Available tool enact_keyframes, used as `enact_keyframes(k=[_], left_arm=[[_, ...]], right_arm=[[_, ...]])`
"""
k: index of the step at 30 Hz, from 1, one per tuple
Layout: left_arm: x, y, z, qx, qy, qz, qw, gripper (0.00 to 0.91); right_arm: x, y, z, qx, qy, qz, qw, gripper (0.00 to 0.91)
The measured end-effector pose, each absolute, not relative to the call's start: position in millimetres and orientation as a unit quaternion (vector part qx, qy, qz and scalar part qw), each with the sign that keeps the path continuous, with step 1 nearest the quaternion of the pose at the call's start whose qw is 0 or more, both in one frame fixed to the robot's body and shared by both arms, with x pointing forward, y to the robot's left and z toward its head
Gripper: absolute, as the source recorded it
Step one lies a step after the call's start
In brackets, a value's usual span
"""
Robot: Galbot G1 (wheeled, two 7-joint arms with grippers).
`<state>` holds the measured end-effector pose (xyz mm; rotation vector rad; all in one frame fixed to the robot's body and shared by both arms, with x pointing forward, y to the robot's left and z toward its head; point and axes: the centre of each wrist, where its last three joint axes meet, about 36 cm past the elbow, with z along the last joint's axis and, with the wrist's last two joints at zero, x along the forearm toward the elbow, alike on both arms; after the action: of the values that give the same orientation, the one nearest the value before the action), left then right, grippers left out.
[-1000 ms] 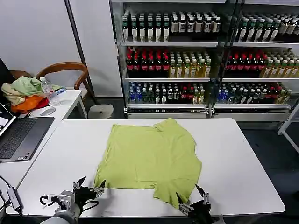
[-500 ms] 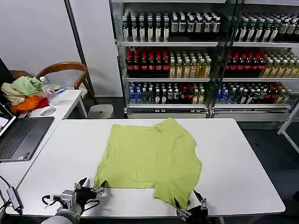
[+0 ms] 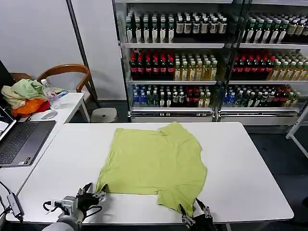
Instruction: Fold and organize the clothes.
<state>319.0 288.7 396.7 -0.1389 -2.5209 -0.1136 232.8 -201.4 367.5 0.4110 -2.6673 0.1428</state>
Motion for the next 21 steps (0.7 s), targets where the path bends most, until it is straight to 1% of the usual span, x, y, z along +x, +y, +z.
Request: enact_keyframes(k=[14, 21], left_arm=[[315.6, 281.7, 397.2, -0.073, -0.95, -0.04, 0.301, 0.04], [309.8, 281.7, 402.4, -0.079, -0.951, -0.042, 0.297, 0.03]], right_arm=[[234.6, -201.4, 369.9, 0.147, -0.964, 0.048, 0.216, 0.0], [232.7, -210.8, 376.5, 0.147, -0.968, 0.05, 0.198, 0.0]])
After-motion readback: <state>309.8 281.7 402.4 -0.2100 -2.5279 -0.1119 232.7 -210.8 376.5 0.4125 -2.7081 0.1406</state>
